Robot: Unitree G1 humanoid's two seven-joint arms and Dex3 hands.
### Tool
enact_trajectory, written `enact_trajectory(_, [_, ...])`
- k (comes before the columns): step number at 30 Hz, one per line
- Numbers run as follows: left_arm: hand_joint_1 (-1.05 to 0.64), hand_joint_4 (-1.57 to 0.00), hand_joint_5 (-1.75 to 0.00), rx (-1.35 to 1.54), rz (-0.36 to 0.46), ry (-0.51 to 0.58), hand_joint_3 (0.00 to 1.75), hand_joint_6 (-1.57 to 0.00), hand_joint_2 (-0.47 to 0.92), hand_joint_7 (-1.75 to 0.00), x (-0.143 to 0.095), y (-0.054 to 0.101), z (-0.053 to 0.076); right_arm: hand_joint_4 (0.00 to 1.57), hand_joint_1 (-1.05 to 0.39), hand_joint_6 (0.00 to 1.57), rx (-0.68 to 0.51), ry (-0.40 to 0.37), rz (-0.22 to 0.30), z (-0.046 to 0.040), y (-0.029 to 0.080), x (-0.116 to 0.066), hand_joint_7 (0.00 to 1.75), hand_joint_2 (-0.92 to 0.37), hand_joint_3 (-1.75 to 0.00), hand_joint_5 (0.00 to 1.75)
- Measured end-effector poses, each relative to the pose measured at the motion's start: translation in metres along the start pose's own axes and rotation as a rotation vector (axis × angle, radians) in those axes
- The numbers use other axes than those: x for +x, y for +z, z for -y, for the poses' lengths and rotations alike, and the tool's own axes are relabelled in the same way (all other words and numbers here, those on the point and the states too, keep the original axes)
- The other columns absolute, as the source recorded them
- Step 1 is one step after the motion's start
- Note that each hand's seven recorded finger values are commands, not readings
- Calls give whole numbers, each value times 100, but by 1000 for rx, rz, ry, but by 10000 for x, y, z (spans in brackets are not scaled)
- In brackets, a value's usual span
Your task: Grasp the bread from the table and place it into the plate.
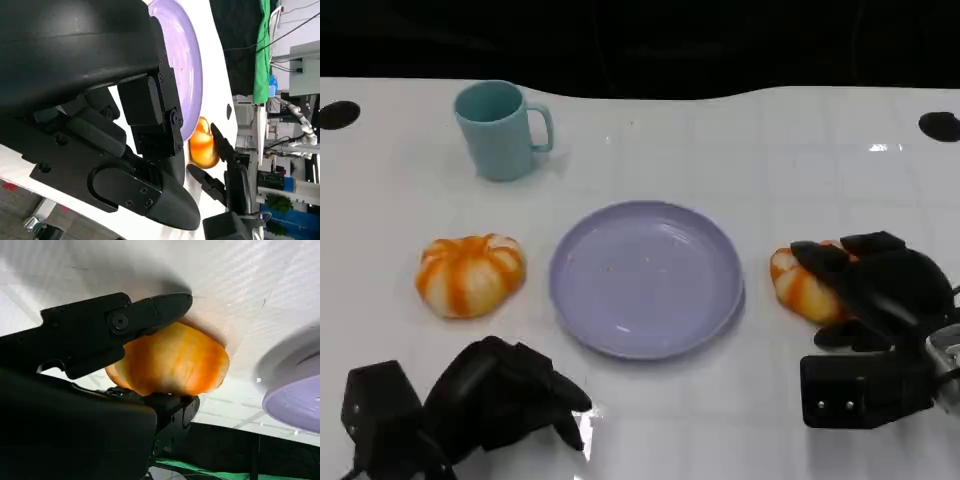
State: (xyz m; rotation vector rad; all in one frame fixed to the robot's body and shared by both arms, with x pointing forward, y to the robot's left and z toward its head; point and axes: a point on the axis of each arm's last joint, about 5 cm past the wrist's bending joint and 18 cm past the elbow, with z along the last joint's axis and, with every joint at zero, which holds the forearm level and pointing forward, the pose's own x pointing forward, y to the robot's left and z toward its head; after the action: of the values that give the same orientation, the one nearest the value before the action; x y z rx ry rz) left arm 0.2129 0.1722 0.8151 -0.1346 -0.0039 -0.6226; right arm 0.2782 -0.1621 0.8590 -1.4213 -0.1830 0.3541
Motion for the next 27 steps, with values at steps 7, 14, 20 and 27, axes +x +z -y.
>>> enact_trajectory(7, [-105, -126, -89, -2, -2, 2, 0, -157, 84, -3, -14, -8, 5, 85, -22, 87, 69, -141, 50, -37, -6, -20, 115, -85, -44, 169])
enact_trajectory(14, [-105, -126, -89, -7, -6, 1, 0, -156, 84, -3, -13, -9, 5, 88, -16, 65, 123, -308, 114, -66, 11, -46, 174, -57, -83, 175])
enact_trajectory(20, [-105, -125, -89, -8, -6, 1, 0, -157, 83, -4, -11, -8, 6, 91, -14, 67, 132, -408, 139, -42, 31, -27, 175, -41, -100, 175])
enact_trajectory(27, [-105, -125, -90, -6, -7, -1, 1, -157, 85, -4, -9, -8, 8, 95, -16, 70, 182, -506, 217, 49, 118, 27, 175, -29, -127, 175])
